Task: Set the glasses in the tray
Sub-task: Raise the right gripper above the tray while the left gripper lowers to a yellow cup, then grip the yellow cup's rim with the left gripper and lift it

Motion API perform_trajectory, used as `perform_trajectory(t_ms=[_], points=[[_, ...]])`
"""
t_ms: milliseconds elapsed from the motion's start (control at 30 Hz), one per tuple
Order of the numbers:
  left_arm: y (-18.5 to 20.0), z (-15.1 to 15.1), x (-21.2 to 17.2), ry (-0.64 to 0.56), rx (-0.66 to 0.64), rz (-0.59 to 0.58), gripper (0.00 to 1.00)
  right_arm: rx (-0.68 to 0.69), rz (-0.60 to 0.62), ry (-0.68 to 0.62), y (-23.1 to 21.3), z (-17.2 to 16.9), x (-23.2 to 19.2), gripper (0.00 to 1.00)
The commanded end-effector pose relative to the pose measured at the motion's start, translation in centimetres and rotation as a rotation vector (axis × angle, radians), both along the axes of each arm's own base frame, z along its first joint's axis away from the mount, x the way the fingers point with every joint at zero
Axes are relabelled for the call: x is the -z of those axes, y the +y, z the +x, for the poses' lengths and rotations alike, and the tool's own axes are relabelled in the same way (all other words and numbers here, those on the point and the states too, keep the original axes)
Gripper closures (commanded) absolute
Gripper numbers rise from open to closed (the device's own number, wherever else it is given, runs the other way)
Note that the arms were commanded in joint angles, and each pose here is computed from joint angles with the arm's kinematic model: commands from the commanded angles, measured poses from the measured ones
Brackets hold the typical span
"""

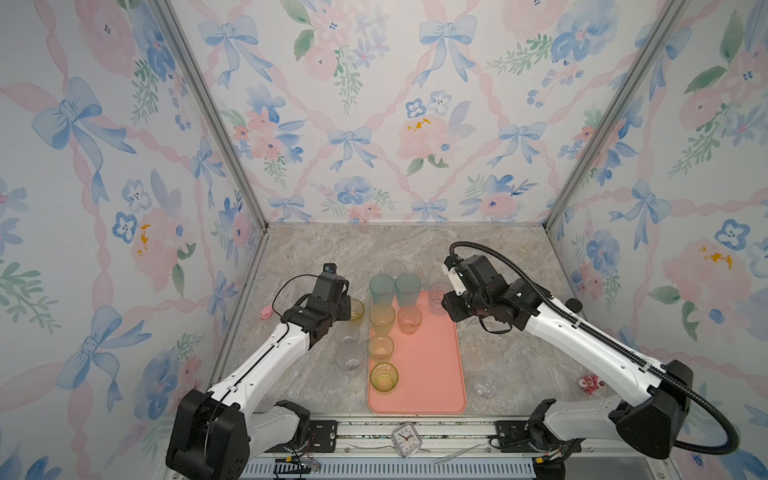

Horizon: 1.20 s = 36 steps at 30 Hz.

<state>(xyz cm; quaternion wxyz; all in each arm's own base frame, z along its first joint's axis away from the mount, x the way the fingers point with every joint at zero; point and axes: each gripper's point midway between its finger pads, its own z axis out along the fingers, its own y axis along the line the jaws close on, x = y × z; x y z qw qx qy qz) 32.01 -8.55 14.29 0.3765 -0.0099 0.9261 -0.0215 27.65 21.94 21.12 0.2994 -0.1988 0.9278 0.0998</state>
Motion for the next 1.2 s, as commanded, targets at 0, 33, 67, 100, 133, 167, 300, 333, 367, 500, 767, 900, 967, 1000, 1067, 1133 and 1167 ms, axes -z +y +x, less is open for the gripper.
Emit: perform_trajectory(t_ms=[0, 33, 67, 100, 133, 167, 300, 333, 367, 500, 767, 900, 967, 1000, 1067, 1133, 1167], points=[[-0.4, 0.1, 0.1, 0.023, 0.004, -0.021, 0.66, 0.024, 0.007, -0.001, -0.6, -0.1, 0.0, 0.58], [-0.4, 0.0, 0.3, 0.029, 0.006, -0.022, 0.65, 0.022, 0.008, 0.000, -0.6, -0.2, 0.0, 0.58], [-0.4, 0.0, 0.4, 0.032, 0.007, -0.021, 0.66, 0.021, 0.008, -0.001, -0.6, -0.2, -0.1, 0.58], [-0.4, 0.0, 0.5, 0.035, 0.007, -0.021, 0.66, 0.022, 0.007, -0.002, -0.7, -0.3, -0.1, 0.58], [-0.4, 0.0, 0.6, 0.039, 0.008, -0.021, 0.66, 0.025, 0.004, -0.004, -0.9, -0.4, -0.2, 0.58], [-0.4, -0.1, 0.8, 0.042, 0.008, -0.019, 0.66, 0.026, 0.004, -0.006, -1.0, -0.4, -0.3, 0.58], [-0.3, 0.0, 1.3, 0.056, 0.006, -0.008, 0.70, 0.035, 0.008, -0.013, -1.3, -0.6, -0.5, 0.58], [-0.2, 0.0, 1.5, 0.063, 0.004, -0.007, 0.70, 0.037, 0.009, -0.013, -1.4, -0.7, -0.5, 0.58], [-0.2, 0.1, 1.7, 0.069, 0.003, -0.006, 0.70, 0.038, 0.009, -0.013, -1.4, -0.7, -0.4, 0.58], [-0.3, 0.4, 2.4, 0.097, 0.008, -0.014, 0.71, 0.040, 0.010, -0.013, -1.5, -0.8, -0.5, 0.58], [-0.5, 0.7, 3.0, 0.129, 0.026, -0.040, 0.73, 0.039, 0.006, -0.017, -1.6, -0.7, -0.5, 0.58], [-0.5, 0.7, 3.2, 0.137, 0.030, -0.042, 0.73, 0.035, 0.009, -0.015, -1.5, -0.6, -0.4, 0.58], [-0.5, 0.7, 3.4, 0.145, 0.031, -0.041, 0.73, 0.032, 0.007, -0.013, -1.4, -0.6, -0.4, 0.58], [-0.5, 0.8, 3.5, 0.148, 0.033, -0.041, 0.73, 0.032, 0.007, -0.013, -1.4, -0.6, -0.3, 0.58], [-0.5, 0.8, 3.7, 0.155, 0.035, -0.042, 0.74, 0.034, 0.007, -0.014, -1.5, -0.5, -0.4, 0.58], [-0.6, 0.8, 3.7, 0.158, 0.038, -0.040, 0.75, 0.032, 0.007, -0.014, -1.4, -0.5, -0.4, 0.58], [-0.6, 0.9, 3.8, 0.159, 0.039, -0.039, 0.75, 0.032, 0.007, -0.016, -1.4, -0.5, -0.4, 0.58]])
